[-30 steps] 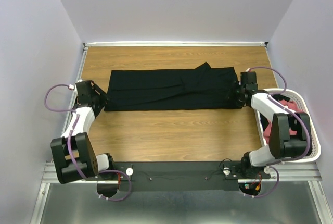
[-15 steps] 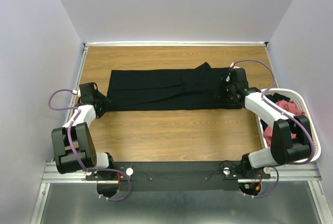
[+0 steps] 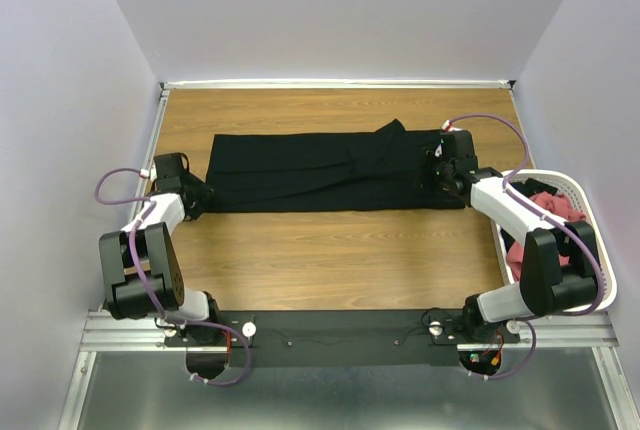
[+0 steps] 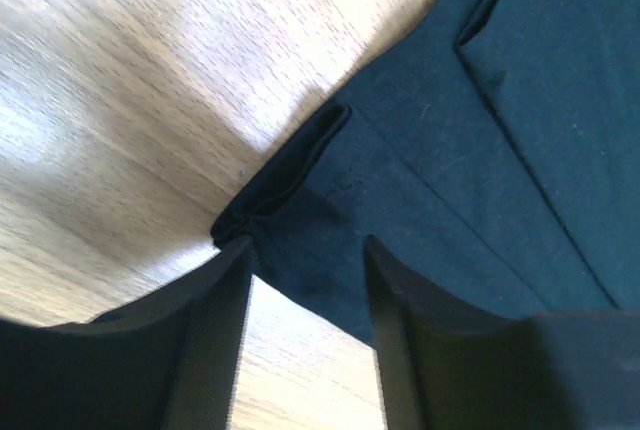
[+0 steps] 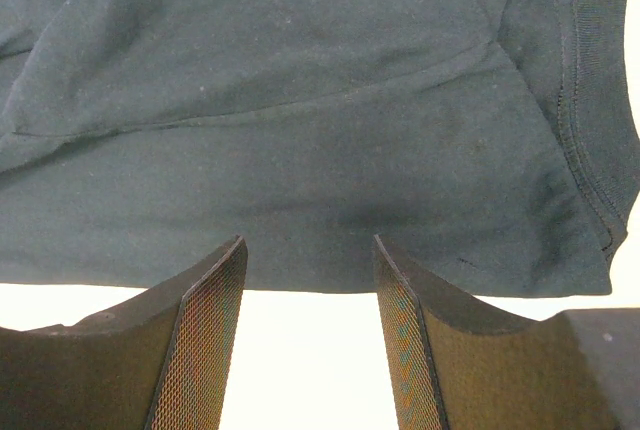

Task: Fold and stack the t-shirts
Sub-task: Fold the tshirt

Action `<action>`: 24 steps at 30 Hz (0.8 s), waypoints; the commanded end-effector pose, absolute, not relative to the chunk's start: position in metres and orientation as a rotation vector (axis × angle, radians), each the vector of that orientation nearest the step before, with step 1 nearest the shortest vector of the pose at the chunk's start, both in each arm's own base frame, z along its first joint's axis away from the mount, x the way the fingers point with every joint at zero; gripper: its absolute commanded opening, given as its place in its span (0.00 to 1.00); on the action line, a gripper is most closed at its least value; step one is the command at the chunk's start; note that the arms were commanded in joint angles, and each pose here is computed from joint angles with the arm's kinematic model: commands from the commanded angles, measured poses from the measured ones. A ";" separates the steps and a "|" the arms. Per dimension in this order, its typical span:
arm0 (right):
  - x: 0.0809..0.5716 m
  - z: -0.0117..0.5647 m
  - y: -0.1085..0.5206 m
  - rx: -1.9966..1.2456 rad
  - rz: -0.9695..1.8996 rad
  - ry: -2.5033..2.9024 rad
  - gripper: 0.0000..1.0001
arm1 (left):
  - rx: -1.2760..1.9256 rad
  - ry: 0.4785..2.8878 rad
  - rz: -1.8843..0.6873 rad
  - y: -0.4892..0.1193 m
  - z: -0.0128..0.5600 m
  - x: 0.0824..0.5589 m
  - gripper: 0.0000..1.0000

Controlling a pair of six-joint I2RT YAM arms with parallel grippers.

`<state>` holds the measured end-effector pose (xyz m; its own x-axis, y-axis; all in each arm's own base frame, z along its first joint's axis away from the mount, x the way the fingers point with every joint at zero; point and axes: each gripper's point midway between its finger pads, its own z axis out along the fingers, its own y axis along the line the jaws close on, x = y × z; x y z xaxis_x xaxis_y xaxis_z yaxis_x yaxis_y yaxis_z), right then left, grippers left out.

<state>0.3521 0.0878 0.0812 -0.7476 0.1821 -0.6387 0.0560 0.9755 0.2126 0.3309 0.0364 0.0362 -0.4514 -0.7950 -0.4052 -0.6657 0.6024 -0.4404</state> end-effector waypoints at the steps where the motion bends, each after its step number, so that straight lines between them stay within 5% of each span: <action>1: 0.350 0.077 0.084 0.155 0.197 2.419 0.61 | -1.120 2.191 -0.300 0.035 0.068 0.340 0.53; 7: 0.350 0.075 0.084 0.157 0.196 2.427 0.61 | -1.101 2.126 -0.281 0.040 0.090 0.345 0.53; 24: 0.348 0.067 0.087 0.152 0.209 2.453 0.61 | -1.195 2.249 -0.253 0.036 0.020 0.336 0.53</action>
<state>0.3518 0.0876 0.0774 -0.7545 0.1751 -0.6325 0.0540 0.9770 0.2062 0.3359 0.0318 0.0299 -0.4501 -0.8053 -0.3860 -0.6814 0.5890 -0.4344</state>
